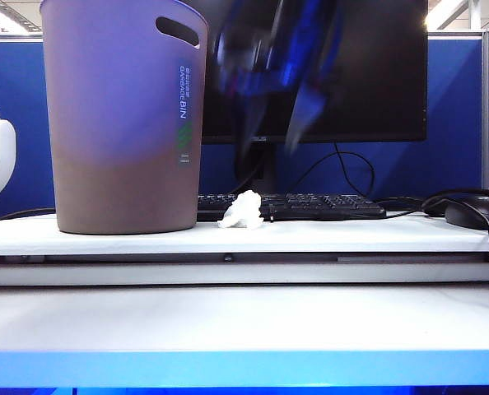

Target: Pick up all paper balls from the table and place them in the pink trash can.

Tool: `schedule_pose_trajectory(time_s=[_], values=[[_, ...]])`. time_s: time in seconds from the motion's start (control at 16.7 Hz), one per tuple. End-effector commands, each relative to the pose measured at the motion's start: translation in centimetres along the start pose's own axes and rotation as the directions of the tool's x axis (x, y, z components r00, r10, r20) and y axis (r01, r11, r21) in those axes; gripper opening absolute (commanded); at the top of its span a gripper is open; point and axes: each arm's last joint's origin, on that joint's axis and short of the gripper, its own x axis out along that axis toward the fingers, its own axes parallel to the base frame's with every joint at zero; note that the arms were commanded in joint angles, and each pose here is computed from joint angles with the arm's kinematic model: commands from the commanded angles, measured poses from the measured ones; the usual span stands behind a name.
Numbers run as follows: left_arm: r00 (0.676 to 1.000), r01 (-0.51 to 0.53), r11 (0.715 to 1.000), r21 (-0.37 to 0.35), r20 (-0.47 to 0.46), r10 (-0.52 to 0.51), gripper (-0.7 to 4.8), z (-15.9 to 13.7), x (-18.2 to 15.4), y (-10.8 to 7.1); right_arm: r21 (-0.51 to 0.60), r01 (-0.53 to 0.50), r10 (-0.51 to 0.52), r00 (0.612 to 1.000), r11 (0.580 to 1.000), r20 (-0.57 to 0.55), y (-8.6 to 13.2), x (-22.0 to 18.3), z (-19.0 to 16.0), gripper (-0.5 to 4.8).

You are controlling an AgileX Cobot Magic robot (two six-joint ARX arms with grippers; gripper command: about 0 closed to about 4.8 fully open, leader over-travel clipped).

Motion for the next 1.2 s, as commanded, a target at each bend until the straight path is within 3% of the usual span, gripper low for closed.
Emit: schedule_pose_trajectory(time_s=[0.06,0.48,0.66,0.78,0.9,0.96,1.08,1.2], values=[[0.997,-0.064,0.998,-0.016,-0.048,0.064,3.71,-0.4,-0.1,0.1,0.007,0.0,0.0,0.999,1.0,0.041,0.3,2.5,0.5,4.79],[0.997,-0.064,0.998,-0.009,-0.047,0.064,3.71,-0.4,-0.1,0.1,0.034,0.015,-0.015,1.0,0.999,0.003,0.2,6.6,-0.3,4.79],[0.994,-0.098,0.995,0.007,-0.05,0.098,3.71,-0.4,-0.1,0.2,0.033,0.032,-0.032,0.999,0.999,-0.014,0.1,6.9,-0.5,2.74],[0.994,-0.1,0.995,0.012,-0.04,0.101,3.71,-0.3,-0.1,0.2,0.037,0.033,-0.032,0.999,0.999,-0.015,0.1,6.9,-0.5,2.41],[0.994,-0.103,0.995,0.017,-0.029,0.103,3.71,-0.2,-0.1,0.2,0.048,0.031,-0.03,0.999,0.998,-0.029,0.2,6.9,-0.6,0.46],[0.994,-0.103,0.995,0.017,-0.029,0.103,3.71,-0.2,-0.1,0.2,0.047,0.031,-0.029,0.999,0.998,-0.04,0.2,6.9,-0.7,0.01],[0.994,-0.103,0.995,0.017,-0.029,0.103,3.71,-0.2,-0.1,0.2,0.037,0.035,-0.033,0.998,0.999,-0.058,0.2,6.8,-0.9,-0.01],[0.99,-0.137,0.99,0.021,-0.03,0.138,3.71,-0.1,-0.2,0.3,0.018,0.116,-0.115,0.993,0.993,-0.04,-0.3,5.1,-0.4,-0.01]])
